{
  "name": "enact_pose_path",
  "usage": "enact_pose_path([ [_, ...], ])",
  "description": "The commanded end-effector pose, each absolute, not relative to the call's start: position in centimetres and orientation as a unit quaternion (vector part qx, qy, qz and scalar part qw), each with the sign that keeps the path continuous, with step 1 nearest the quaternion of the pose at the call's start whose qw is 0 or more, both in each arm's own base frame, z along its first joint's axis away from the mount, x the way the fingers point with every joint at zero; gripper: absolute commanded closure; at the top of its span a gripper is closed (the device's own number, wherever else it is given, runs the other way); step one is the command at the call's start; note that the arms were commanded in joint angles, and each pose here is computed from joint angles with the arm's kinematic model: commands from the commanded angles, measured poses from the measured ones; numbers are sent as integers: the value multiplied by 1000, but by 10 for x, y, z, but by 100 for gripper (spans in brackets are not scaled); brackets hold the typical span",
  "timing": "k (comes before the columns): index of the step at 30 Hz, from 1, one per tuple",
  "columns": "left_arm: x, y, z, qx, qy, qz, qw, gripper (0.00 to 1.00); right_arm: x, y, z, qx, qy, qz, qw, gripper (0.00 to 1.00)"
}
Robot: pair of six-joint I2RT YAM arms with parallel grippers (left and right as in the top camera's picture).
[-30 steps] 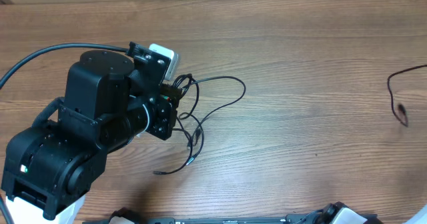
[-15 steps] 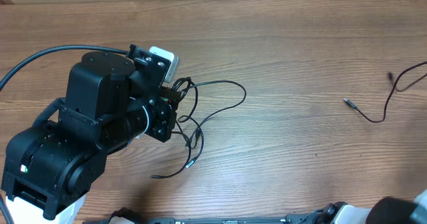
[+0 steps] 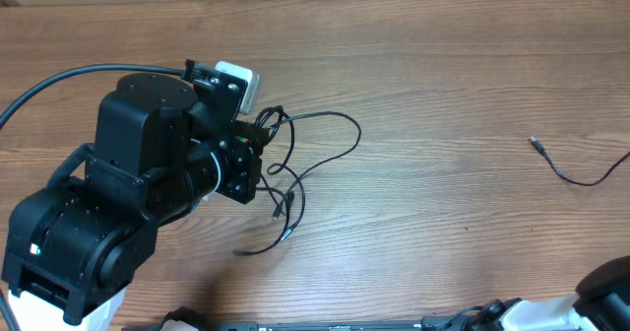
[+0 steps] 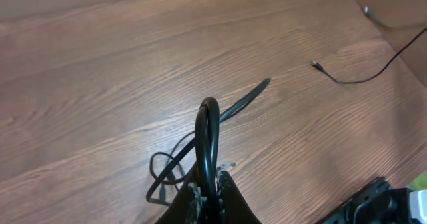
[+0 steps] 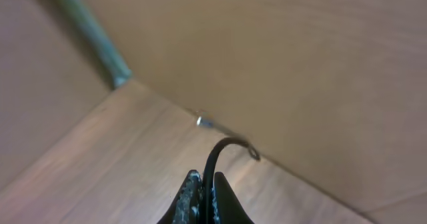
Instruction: Untangle cables
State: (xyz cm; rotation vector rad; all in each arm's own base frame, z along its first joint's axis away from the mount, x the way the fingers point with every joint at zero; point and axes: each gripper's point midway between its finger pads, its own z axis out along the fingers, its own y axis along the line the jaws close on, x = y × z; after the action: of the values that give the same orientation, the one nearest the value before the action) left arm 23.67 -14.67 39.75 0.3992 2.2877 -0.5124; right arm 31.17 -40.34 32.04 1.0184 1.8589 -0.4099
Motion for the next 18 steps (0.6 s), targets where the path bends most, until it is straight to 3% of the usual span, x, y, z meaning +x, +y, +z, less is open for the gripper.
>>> enact_pose_path([
  [1,237,-145,401,135,893,-209,375,94,300,-423,328,425,745,-188,479,95],
  [2,237,-146,401,136,893,-210,375,95,299,-427,327,434,738,-185,483,52],
  [3,236,-146,401,136,893,-211,374,95,298,-428,327,444,731,-180,485,0],
  [18,236,-148,402,144,891,-214,374,95,366,-314,382,260,770,51,580,0],
])
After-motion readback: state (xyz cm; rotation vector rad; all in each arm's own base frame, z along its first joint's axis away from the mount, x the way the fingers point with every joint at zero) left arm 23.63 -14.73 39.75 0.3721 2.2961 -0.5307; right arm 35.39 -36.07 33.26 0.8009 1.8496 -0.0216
